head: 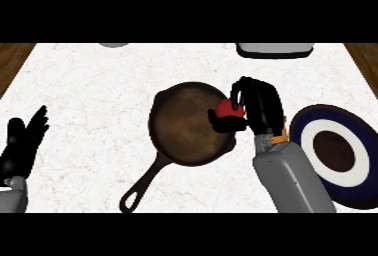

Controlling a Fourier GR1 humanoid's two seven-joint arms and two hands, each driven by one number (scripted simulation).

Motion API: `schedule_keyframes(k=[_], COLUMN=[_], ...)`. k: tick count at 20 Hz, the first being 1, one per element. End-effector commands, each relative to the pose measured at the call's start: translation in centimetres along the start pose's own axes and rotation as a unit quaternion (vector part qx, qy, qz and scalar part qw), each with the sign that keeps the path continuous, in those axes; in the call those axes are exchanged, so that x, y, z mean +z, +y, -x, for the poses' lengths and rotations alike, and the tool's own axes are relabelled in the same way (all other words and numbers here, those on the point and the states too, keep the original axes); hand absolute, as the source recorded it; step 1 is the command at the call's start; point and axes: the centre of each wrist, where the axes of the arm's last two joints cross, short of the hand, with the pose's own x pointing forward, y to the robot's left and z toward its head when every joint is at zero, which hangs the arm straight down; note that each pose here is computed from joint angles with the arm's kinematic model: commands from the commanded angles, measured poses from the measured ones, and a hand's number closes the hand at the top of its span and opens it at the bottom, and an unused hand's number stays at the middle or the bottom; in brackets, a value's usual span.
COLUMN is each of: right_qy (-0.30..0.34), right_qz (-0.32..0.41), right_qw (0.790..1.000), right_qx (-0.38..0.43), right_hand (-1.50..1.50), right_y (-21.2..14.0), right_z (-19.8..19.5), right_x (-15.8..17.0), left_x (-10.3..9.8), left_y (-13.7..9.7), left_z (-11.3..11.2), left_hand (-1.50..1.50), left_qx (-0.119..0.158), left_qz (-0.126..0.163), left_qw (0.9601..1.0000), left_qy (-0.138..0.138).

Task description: Pick the tomato from the plate and place it in the pan

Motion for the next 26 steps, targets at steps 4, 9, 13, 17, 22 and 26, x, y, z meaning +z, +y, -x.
schedule_keyframes(k=[4,9,13,17,22,26], right_qy=[0.041,0.05,0.059,0.089,0.091,0.067], right_qz=[-0.019,-0.038,-0.046,-0.061,-0.078,-0.045], right_qw=[0.999,0.998,0.997,0.99,0.985,0.986], right_qx=[-0.003,0.005,-0.029,-0.094,-0.12,-0.146], right_hand=[1.5,1.5,1.5,-1.5,-1.5,-1.5], right_y=[4.1,8.6,9.3,10.0,10.5,10.6], right_z=[-2.2,0.5,0.0,2.0,2.1,1.9], right_x=[-3.3,-3.0,-4.5,-4.3,-4.6,-4.6], left_x=[-0.3,0.2,-1.3,-1.8,-0.9,-2.2], left_y=[-0.4,-2.0,-0.7,-2.5,-4.6,-3.9], left_z=[-0.5,-2.2,-2.0,-2.2,-1.5,-3.2], left_hand=[0.0,0.0,0.0,0.0,0.0,0.0], left_qx=[0.002,-0.009,-0.01,-0.007,-0.011,-0.013], left_qz=[0.012,0.024,0.034,0.048,0.044,0.054], left_qw=[0.9999,0.9997,0.9993,0.9983,0.9984,0.9978], left_qy=[-0.004,-0.005,-0.014,-0.031,-0.033,-0.037])
